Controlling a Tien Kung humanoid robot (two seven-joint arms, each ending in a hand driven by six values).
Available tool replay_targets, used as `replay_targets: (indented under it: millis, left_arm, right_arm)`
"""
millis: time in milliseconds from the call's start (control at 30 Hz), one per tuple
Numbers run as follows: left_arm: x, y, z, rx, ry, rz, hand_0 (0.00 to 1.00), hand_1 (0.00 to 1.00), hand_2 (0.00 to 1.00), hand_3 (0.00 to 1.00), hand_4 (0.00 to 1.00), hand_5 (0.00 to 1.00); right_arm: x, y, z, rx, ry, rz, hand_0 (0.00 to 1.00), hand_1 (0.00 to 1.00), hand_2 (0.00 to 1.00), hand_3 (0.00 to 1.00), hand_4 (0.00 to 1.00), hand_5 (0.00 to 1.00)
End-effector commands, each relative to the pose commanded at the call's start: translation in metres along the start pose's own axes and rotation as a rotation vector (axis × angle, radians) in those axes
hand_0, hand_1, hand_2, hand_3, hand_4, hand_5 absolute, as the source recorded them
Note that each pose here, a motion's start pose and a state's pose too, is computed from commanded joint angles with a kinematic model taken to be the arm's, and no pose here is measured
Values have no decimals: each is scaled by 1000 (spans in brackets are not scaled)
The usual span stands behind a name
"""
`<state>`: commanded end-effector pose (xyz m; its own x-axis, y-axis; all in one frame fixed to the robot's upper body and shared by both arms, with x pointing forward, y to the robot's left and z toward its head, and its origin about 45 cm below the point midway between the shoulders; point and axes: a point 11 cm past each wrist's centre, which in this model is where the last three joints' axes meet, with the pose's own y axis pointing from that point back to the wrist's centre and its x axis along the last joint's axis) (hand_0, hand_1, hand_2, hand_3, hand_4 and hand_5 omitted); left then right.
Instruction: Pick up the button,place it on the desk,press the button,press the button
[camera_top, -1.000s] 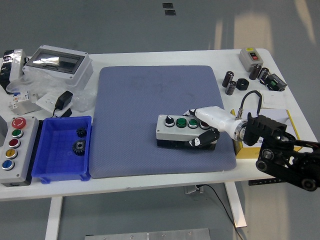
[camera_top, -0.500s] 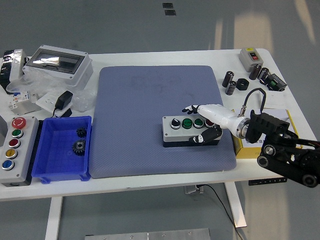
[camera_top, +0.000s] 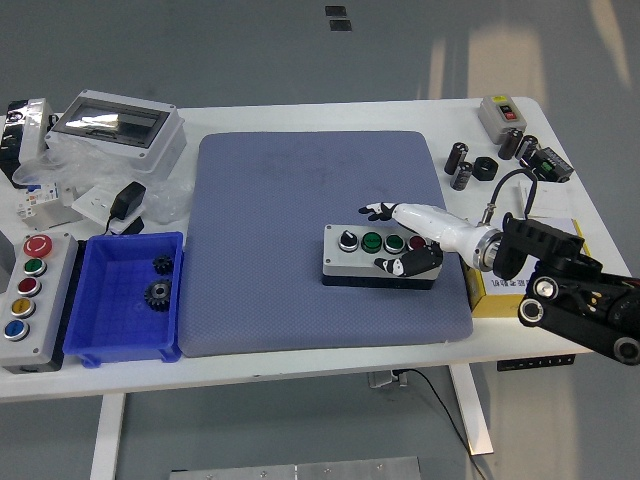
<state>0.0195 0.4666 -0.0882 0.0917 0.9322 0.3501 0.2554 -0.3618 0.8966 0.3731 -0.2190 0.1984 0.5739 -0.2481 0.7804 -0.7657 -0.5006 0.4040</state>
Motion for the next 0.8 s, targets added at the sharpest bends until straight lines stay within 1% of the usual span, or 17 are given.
replay_targets:
  millis: [167,267,367,400,467,533,633,700,800]
  left_arm:
    - [-1,0,0,0,-3,-4,648,635,562,604,587,157]
    - [-1,0,-1,1,-4,-5,648,635,559,602,583,154]
    - [-1,0,-1,3,-3,-5,648,635,559,602,583,154]
    - [-2,-1,-2,4,-3,-5,648,635,559,602,583,154]
    - [-2,-1,-3,8,-4,-5,648,633,558,602,580,147]
    - [-2,-1,-3,10,-4,-4,648,633,558,602,580,147]
    - [-2,-1,-4,11,-4,-4,648,631,557,600,575,141]
    - [-2,-1,-4,12,-4,-5,648,631,557,600,575,141]
    - [-2,-1,-4,13,-4,-5,648,631,557,600,575,141]
  right_arm:
    - [2,2,-1,5,-14,-3,980,904,908,964,664,97]
    - [6,6,-4,15,-28,1,985,909,908,967,672,94]
    - [22,16,-6,13,-91,35,985,909,908,967,672,94]
    - [28,20,-5,2,-112,50,985,909,908,967,672,94]
    - [37,28,-1,-35,-130,49,987,912,910,969,678,96]
    - [46,36,1,-77,-136,32,987,912,910,969,678,96]
    - [57,47,-1,-120,-167,-24,988,912,911,969,679,101]
    - [67,54,-9,-126,-189,-65,988,912,911,969,679,101]
    - [76,59,-21,-124,-209,-132,988,912,911,969,679,101]
